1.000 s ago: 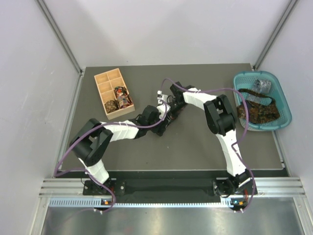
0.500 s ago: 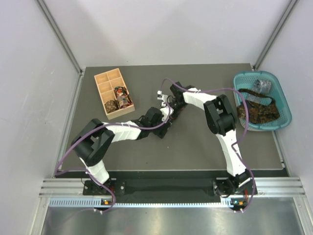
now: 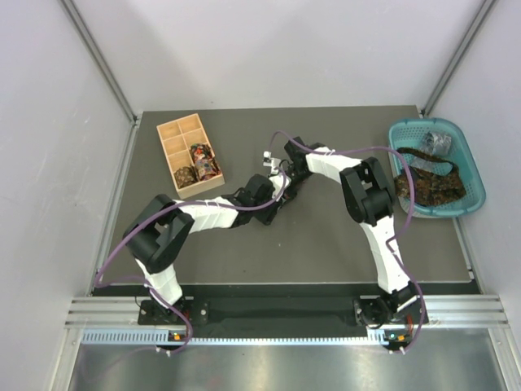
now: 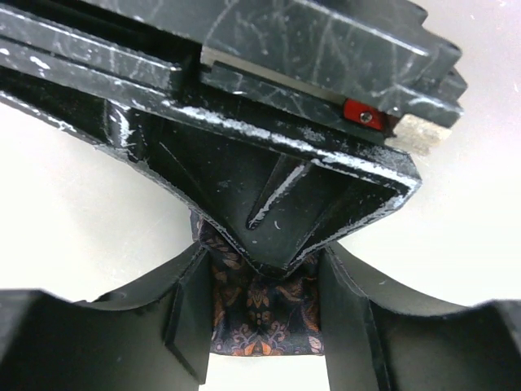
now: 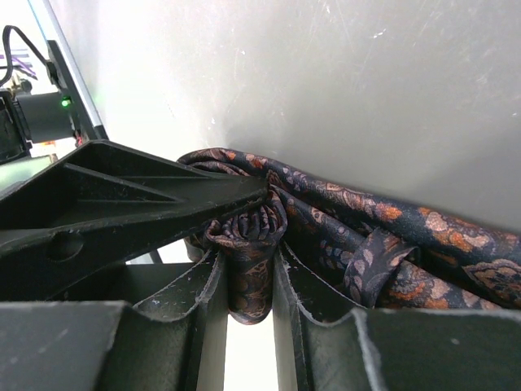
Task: Roll the ties
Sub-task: Roll the tie
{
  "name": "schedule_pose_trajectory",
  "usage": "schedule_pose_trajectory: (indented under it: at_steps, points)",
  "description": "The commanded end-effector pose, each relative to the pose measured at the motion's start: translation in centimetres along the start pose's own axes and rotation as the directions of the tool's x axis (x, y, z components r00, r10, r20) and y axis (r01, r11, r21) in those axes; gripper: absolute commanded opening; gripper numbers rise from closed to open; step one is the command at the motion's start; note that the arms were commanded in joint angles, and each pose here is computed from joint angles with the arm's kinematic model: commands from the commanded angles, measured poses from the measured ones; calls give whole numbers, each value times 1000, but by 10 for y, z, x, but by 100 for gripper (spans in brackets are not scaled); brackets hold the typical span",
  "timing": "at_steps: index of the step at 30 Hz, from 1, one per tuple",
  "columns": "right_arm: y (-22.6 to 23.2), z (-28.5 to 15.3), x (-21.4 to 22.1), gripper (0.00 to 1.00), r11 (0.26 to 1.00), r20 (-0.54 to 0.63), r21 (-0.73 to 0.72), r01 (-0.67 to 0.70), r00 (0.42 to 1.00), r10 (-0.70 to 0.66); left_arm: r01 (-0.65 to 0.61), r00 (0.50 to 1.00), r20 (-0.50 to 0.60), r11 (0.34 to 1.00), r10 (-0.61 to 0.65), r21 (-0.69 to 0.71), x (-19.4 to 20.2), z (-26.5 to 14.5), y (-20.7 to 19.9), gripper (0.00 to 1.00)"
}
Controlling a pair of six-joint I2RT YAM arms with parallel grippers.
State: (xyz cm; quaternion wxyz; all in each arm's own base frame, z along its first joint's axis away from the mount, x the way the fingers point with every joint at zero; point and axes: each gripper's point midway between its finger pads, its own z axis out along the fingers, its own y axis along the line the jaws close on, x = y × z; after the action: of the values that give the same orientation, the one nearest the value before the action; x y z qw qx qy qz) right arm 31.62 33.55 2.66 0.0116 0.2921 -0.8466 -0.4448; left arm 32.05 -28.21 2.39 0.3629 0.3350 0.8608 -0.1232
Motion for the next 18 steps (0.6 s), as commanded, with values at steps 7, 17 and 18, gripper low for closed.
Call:
schedule_pose_trajectory:
  at_steps: [7, 17, 18]
  points:
    - [-16, 7, 2, 28, 996, 15, 87, 34, 999, -35, 8, 992, -127, 999, -2, 46, 34, 2, -14, 45]
    - [-7, -8, -12, 40, 997, 113, 66, 37, 993, -44, 9, 987, -162, 999, -1, 46, 42, 5, -14, 40]
    - [-5, -12, -14, 40, 997, 126, 64, 38, 991, -46, 6, 987, -164, 999, 2, 48, 42, 5, -14, 40]
